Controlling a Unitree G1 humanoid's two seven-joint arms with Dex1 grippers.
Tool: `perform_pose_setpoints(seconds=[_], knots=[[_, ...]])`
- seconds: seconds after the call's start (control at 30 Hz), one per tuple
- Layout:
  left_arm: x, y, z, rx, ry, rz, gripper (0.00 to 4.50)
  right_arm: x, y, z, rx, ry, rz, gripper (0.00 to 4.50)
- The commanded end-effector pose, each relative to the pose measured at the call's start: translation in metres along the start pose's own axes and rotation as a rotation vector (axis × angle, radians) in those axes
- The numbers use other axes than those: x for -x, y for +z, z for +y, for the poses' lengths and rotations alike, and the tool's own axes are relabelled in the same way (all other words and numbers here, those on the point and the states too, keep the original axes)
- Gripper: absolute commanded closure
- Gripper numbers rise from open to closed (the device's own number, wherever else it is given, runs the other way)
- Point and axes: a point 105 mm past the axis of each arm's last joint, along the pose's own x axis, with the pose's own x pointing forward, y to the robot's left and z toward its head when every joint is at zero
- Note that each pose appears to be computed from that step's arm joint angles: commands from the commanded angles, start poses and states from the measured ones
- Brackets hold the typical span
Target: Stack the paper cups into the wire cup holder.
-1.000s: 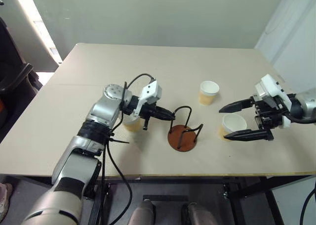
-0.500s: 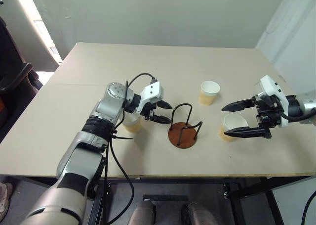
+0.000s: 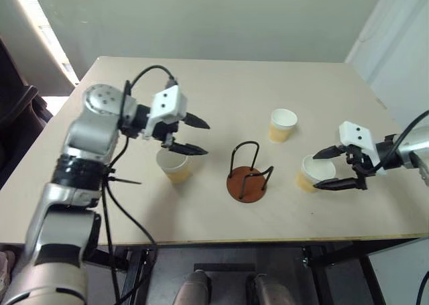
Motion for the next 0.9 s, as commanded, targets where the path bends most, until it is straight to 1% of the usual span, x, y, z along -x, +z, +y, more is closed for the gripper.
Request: perform_pose_setpoints(seconds=[0.03, 0.13, 0.2, 0.3, 0.4, 0.47, 0.5, 0.53, 0.57, 0.63, 0.7, 0.77, 0.83, 0.9], knots=[[0.016, 0.020, -0.020, -0.037, -0.022, -0.032, 1.06, -0.006, -0.009, 0.000, 0.054, -0.008, 0.078, 0.09], [0.018, 0.022, -0.033, -0.023, -0.027, -0.031, 1.02, -0.013, -0.008, 0.000, 0.056, -0.002, 0.066, 0.67], [0.019, 0.022, -0.038, -0.011, -0.021, -0.024, 1.02, -0.016, -0.010, -0.001, 0.067, -0.005, 0.086, 1.31], [0.020, 0.024, -0.041, -0.004, -0.008, -0.020, 1.02, -0.017, -0.009, -0.001, 0.097, 0.002, 0.096, 2.40], [0.025, 0.027, -0.043, -0.002, 0.013, -0.021, 1.02, -0.012, -0.002, -0.005, 0.126, -0.009, 0.095, 3.54], [0.029, 0.028, -0.043, 0.005, 0.028, -0.022, 1.02, -0.009, -0.001, -0.005, 0.142, -0.005, 0.105, 4.22], [0.030, 0.026, -0.042, 0.010, 0.039, -0.017, 1.02, -0.008, 0.000, -0.004, 0.151, 0.000, 0.107, 4.49], [0.031, 0.025, -0.042, 0.016, 0.047, -0.013, 1.02, -0.006, 0.003, -0.002, 0.159, 0.011, 0.096, 4.49], [0.032, 0.024, -0.042, 0.022, 0.056, -0.010, 1.02, -0.004, 0.010, 0.000, 0.155, 0.029, 0.056, 4.49], [0.035, 0.023, -0.041, 0.034, 0.080, -0.007, 1.02, 0.013, 0.036, -0.004, 0.192, 0.000, -0.022, 4.49], [0.037, 0.022, -0.041, 0.039, 0.090, -0.010, 1.02, 0.037, 0.074, -0.007, 0.269, -0.032, -0.123, 4.49], [0.036, 0.021, -0.041, 0.045, 0.093, -0.012, 1.02, 0.051, 0.106, -0.004, 0.358, -0.017, -0.201, 4.49], [0.033, 0.018, -0.040, 0.052, 0.097, -0.010, 1.02, 0.055, 0.130, 0.003, 0.463, 0.028, -0.235, 4.49], [0.030, 0.016, -0.039, 0.054, 0.098, -0.011, 1.02, 0.051, 0.148, 0.010, 0.564, 0.078, -0.243, 4.49]])
